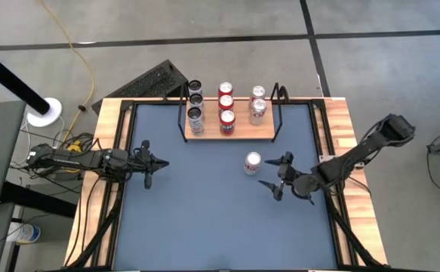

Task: Place canned beverage on shelf
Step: Put the red-silver soda can on the shelf aligned with the other red-silver soda cans

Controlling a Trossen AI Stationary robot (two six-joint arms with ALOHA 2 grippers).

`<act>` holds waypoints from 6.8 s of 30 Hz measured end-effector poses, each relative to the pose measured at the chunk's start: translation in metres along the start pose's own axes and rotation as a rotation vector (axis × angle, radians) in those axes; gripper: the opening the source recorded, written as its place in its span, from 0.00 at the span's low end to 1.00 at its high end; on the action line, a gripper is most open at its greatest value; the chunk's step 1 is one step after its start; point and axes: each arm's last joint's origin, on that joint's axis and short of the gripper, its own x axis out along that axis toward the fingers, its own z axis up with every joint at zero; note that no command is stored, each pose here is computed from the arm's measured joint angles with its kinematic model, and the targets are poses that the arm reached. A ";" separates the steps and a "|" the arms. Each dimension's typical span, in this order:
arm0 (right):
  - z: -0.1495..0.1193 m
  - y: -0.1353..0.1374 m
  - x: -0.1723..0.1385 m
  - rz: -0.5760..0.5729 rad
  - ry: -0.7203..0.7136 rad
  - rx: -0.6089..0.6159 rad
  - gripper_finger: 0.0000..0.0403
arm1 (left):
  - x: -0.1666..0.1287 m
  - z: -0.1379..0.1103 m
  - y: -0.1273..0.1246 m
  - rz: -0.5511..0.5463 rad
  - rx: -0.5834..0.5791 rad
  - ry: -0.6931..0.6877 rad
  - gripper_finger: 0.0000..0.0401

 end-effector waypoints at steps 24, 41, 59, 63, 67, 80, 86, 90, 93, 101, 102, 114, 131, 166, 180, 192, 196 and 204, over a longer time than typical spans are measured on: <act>-0.013 -0.006 0.031 -0.170 0.015 -0.043 0.96 | 0.000 0.000 0.000 0.000 0.000 0.000 0.00; 0.002 -0.021 0.047 -0.071 -0.018 0.005 0.96 | 0.000 0.000 0.000 0.000 0.000 0.000 0.00; 0.012 -0.038 0.058 -0.016 -0.061 0.046 0.96 | 0.000 0.000 0.000 0.000 0.000 0.000 0.00; 0.008 -0.040 0.063 -0.010 -0.032 0.050 0.96 | 0.000 0.000 0.000 0.000 0.000 0.000 0.00; 0.004 -0.041 0.072 -0.027 -0.013 0.046 0.96 | 0.000 0.000 0.000 -0.001 0.000 -0.001 0.00; 0.012 -0.026 0.078 0.013 -0.033 -0.004 0.78 | 0.000 0.000 0.000 -0.001 0.000 0.000 0.00; 0.020 -0.028 0.065 0.024 -0.014 -0.035 0.69 | 0.000 0.000 0.000 0.000 0.000 0.000 0.00; 0.028 -0.038 0.061 0.018 -0.030 -0.057 0.69 | 0.000 0.000 0.000 0.000 0.000 0.000 0.00; 0.037 -0.049 0.060 0.047 -0.060 -0.021 0.68 | 0.000 0.000 0.000 0.000 0.000 0.000 0.00; 0.048 -0.094 0.061 0.117 -0.071 0.015 0.68 | 0.000 0.000 0.000 0.000 0.000 0.000 0.00; 0.049 -0.099 0.062 0.121 -0.068 0.011 0.68 | 0.000 0.000 0.000 0.000 0.000 0.000 0.00; 0.090 -0.131 0.071 0.118 0.013 -0.041 0.68 | 0.000 0.000 0.000 -0.001 0.000 0.000 0.00; 0.082 -0.164 0.085 -0.005 0.005 0.021 0.69 | 0.000 0.000 0.000 0.000 -0.001 -0.001 0.00; 0.070 -0.173 0.097 -0.085 0.037 0.041 0.76 | 0.000 0.000 0.000 0.000 0.000 0.000 0.00; 0.070 -0.174 0.097 -0.114 0.042 0.020 0.76 | 0.000 0.000 0.000 0.000 0.000 0.000 0.00; 0.075 -0.175 0.099 -0.114 0.057 0.018 0.77 | 0.000 0.000 0.000 0.000 0.000 0.000 0.00; 0.078 -0.175 0.099 -0.115 0.055 0.016 0.79 | 0.000 0.000 0.000 0.000 0.000 0.000 0.00; 0.082 -0.176 0.100 -0.115 0.074 0.018 0.89 | 0.000 0.000 0.000 0.000 0.000 0.000 0.00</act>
